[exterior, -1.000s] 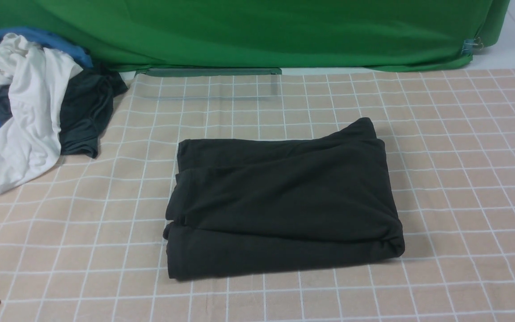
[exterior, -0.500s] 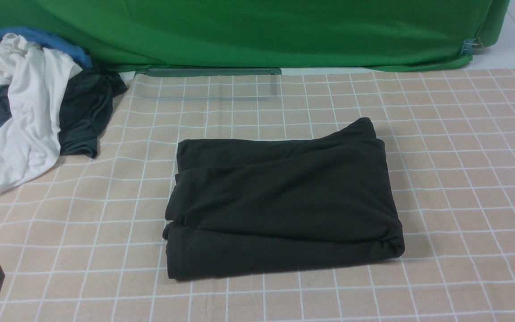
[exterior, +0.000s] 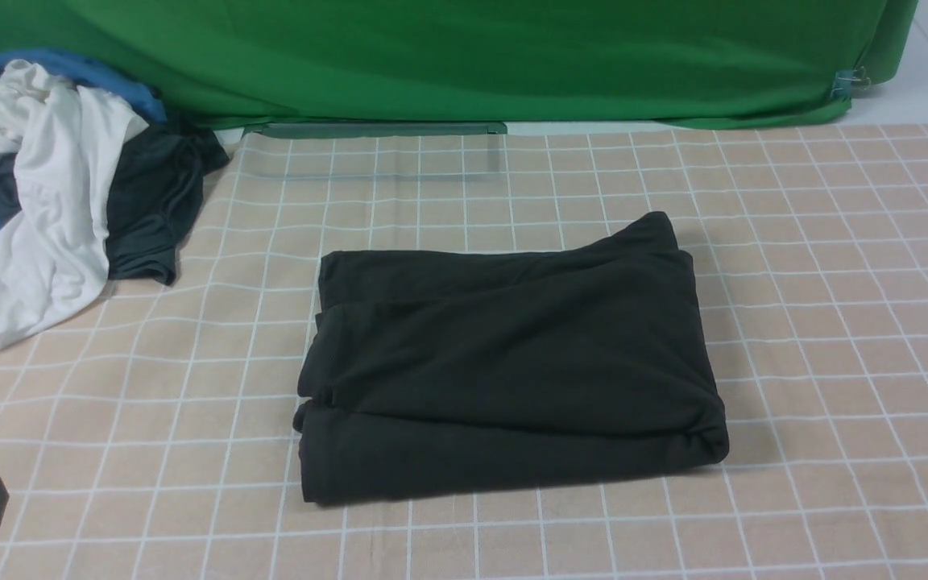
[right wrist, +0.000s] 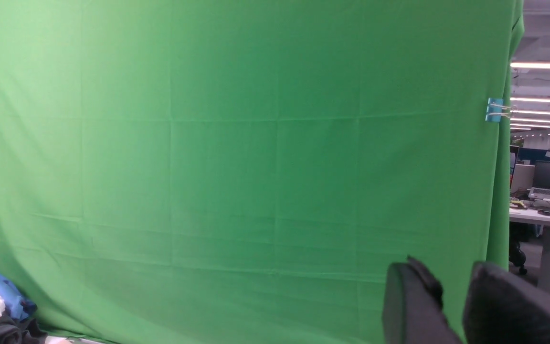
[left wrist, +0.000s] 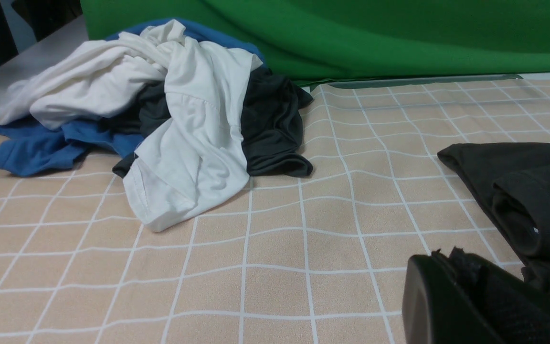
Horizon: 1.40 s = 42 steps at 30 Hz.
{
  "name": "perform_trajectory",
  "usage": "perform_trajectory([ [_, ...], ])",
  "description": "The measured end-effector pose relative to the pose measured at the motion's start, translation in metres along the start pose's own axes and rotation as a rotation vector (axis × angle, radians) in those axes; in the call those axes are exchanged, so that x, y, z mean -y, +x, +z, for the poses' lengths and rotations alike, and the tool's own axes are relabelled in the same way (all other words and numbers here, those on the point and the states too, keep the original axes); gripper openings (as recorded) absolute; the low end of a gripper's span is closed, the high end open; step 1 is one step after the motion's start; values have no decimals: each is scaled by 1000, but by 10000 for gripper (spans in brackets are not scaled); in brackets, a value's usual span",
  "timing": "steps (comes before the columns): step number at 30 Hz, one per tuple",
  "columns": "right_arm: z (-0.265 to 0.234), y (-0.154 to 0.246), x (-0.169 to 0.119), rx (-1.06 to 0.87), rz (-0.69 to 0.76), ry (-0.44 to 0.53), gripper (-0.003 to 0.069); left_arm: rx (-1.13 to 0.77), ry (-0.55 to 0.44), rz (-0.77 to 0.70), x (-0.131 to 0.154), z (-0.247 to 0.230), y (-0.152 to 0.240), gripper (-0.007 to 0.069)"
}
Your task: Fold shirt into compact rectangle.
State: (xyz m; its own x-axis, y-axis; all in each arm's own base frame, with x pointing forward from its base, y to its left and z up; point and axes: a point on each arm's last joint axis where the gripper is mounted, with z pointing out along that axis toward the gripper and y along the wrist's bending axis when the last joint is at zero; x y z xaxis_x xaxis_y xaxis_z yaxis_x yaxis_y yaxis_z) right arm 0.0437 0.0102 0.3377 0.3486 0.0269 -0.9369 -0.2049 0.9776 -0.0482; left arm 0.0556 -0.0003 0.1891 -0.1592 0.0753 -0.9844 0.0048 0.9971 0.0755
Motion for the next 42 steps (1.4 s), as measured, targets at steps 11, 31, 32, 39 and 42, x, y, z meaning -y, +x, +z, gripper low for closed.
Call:
perform_trajectory([
  [11,0,0,0,0,0,0,221,1,-1,3,0,0,0,19],
  [31,-34,122,11,-559,-71,244,235,1,-3,6,0,0,0,19],
  [32,-38,129,11,-561,-71,247,235,1,-3,6,0,0,0,19],
  [39,-44,145,9,-545,-39,251,237,1,-3,6,0,0,0,19],
  [42,-44,144,9,-539,-38,251,237,1,-3,6,0,0,0,19],
])
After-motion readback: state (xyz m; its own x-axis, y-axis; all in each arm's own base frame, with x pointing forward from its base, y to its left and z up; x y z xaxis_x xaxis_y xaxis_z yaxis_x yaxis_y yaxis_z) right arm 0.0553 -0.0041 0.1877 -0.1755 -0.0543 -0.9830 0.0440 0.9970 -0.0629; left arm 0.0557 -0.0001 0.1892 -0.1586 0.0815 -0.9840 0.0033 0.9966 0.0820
